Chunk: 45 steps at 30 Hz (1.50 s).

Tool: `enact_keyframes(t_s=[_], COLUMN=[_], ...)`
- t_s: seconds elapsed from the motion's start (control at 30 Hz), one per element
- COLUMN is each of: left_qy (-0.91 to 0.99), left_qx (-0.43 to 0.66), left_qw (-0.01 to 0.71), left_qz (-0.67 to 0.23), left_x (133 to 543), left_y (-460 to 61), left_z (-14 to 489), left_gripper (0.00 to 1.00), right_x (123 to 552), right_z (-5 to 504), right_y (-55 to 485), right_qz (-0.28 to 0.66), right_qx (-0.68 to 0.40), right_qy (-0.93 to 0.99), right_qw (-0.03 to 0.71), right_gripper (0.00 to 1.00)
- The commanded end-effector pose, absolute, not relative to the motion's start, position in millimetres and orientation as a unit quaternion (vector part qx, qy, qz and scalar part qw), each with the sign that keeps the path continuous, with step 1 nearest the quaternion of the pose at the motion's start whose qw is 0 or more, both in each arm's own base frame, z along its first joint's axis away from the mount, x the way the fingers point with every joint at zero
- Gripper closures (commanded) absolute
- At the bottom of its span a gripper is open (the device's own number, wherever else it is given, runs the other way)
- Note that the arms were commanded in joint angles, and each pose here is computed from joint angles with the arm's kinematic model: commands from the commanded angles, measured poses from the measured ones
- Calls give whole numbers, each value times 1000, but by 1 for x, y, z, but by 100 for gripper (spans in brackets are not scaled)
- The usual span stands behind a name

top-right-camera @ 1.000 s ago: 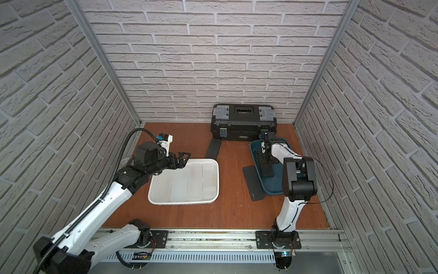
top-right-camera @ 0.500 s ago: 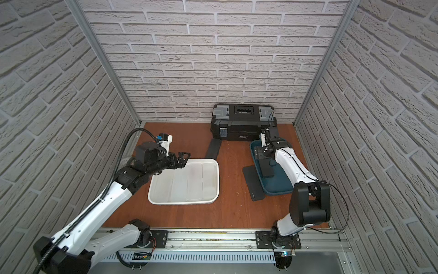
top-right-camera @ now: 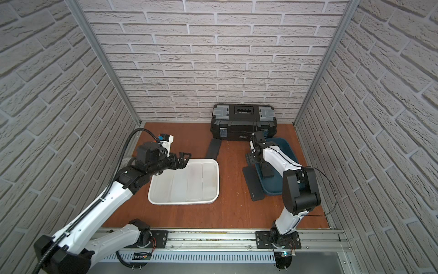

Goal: Place the pencil cases by color into the storage box
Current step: Move the storage box to the center of the board.

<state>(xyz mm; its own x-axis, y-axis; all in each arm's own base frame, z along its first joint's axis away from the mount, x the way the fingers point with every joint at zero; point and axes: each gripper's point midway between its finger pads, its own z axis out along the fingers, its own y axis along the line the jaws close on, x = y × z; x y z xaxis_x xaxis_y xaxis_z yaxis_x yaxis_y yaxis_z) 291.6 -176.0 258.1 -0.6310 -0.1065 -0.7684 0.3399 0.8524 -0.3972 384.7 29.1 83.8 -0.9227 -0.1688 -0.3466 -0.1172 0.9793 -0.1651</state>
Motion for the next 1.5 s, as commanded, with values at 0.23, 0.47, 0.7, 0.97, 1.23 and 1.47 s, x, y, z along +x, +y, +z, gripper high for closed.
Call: enact_keyframes(t_s=[0.23, 0.47, 0.7, 0.97, 1.23, 1.47], left_qy=[870, 883, 897, 920, 937, 938], left_qx=[72, 89, 107, 151, 178, 181], left_qw=[426, 413, 393, 346, 296, 287], left_qz=[-237, -205, -174, -104, -57, -78], left_x=[302, 313, 332, 362, 404, 445], left_y=[-178, -190, -209, -232, -253, -261], left_z=[252, 241, 227, 186, 139, 111], left_gripper=[2, 2, 2, 2, 2, 2], right_x=[385, 380, 380, 374, 353, 338], right_z=[78, 72, 90, 171, 220, 240], right_y=[-7, -24, -14, 4, 26, 55], right_qz=[-87, -70, -18, 34, 71, 120], right_qx=[-19, 19, 36, 41, 55, 23], right_qy=[978, 979, 971, 934, 898, 878], right_qw=[186, 193, 234, 354, 432, 462], right_gripper=[16, 16, 17, 17, 17, 17])
